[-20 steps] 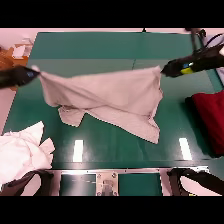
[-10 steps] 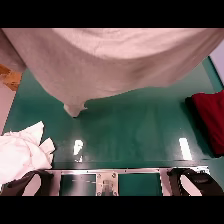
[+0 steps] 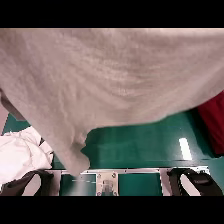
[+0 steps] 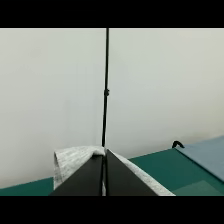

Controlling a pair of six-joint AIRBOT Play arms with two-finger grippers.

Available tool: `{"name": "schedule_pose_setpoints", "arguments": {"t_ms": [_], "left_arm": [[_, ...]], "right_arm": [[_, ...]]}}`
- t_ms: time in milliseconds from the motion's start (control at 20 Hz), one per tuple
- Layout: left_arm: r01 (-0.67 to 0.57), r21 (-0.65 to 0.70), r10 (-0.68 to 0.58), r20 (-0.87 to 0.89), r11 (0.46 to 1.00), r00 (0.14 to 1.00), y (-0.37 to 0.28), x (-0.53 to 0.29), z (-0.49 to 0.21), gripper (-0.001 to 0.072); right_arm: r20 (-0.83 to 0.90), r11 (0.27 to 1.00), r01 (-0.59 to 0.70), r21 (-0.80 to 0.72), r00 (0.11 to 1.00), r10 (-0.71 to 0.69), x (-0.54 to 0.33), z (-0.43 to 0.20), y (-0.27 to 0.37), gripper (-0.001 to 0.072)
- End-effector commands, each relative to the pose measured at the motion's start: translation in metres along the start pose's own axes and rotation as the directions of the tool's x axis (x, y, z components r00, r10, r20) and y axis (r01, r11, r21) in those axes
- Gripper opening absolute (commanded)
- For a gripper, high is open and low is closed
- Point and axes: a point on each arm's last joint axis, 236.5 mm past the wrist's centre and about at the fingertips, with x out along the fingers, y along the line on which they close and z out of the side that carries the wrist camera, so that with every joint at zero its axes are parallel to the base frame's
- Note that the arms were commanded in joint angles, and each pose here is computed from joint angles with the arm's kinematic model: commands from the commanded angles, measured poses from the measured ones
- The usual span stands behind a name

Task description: Fold the shirts.

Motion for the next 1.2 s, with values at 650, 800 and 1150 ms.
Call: {"name": "schedule_pose_setpoints", "arguments": {"t_ms": [650, 800, 1150], "left_arm": [[-0.22, -0.464, -0.16, -0.648, 0.858, 0.745, 0.164, 0.212, -0.517, 0.0021], [-0.215, -0.485, -0.198, -0.665, 0.848, 0.721, 0.16, 0.208, -0.528, 0.0079], [-0.151, -0.612, -0.41, -0.672, 0.776, 0.616, 0.183, 0.145, -0.46, 0.0079]], "right_arm": [[-0.741, 0.803, 0.34, 0.49, 0.647, 0.178, 0.247, -0.474, -0.06, 0.0009], [-0.765, 0.775, 0.39, 0.498, 0.618, 0.18, 0.241, -0.496, -0.076, 0.0094], [-0.853, 0.734, 0.462, 0.498, 0.414, 0.318, 0.138, -0.491, -0.115, 0.0325]]}}
